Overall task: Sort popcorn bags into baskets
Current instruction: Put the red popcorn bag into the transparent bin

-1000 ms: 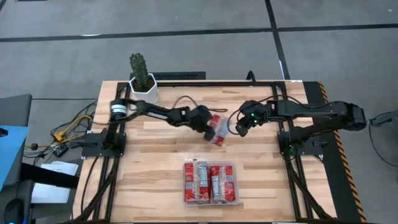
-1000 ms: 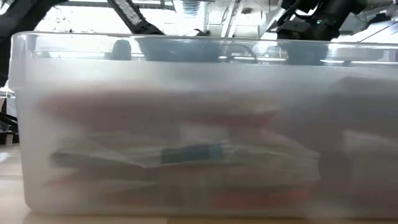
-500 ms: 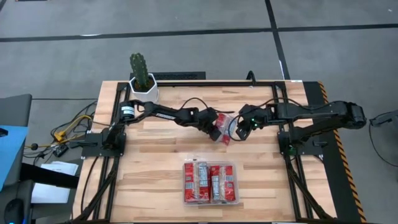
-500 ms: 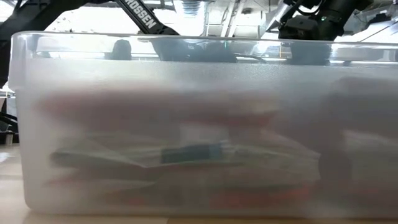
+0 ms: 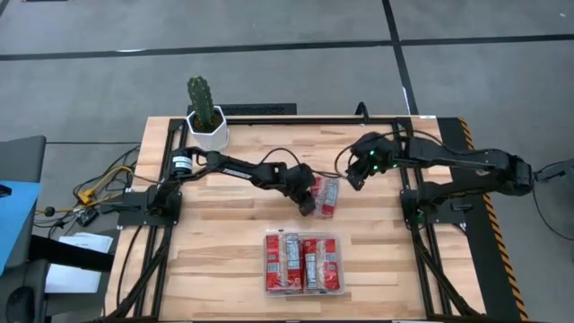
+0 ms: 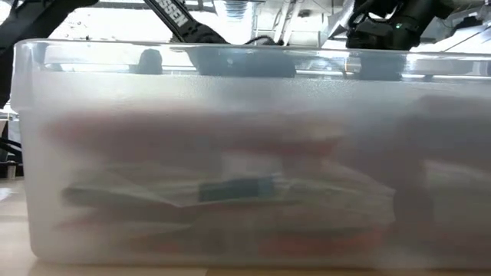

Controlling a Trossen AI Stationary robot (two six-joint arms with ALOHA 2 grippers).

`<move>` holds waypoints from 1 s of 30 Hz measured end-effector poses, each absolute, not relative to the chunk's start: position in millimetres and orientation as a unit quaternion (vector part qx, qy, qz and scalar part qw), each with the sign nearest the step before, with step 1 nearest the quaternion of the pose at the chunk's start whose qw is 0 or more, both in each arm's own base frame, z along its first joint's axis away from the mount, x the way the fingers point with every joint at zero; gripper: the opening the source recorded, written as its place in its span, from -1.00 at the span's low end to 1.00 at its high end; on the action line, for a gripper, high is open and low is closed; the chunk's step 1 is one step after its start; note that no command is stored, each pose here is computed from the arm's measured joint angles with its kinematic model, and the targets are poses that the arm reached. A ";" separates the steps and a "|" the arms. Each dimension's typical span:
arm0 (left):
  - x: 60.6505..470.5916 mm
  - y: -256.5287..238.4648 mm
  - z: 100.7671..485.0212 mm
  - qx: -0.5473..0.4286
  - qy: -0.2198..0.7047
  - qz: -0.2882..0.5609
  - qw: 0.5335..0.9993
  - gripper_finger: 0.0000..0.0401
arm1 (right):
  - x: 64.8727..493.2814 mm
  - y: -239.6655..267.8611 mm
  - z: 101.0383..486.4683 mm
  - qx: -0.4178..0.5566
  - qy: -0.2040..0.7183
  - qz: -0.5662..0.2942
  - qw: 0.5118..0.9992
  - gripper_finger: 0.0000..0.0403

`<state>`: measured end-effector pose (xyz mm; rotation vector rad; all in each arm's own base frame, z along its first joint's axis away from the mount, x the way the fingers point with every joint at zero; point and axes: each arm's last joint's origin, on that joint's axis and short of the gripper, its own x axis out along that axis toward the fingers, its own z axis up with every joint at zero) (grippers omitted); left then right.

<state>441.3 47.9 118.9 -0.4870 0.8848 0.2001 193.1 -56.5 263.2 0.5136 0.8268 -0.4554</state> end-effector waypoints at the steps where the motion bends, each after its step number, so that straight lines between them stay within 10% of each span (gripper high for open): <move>1: 440.3 45.8 122.3 -0.222 0.424 0.098 0.873 -0.99 | 189.5 -59.0 265.5 0.247 0.390 -0.214 0.861 -0.46; 15: 435.0 16.5 178.3 -0.106 0.374 0.104 0.916 -1.00 | 156.1 -87.8 274.5 0.291 0.375 -0.175 0.863 0.30; 30: 423.8 -14.8 223.9 -0.038 0.322 0.115 0.939 -1.00 | 193.3 -105.2 252.2 0.284 0.376 -0.025 0.882 0.34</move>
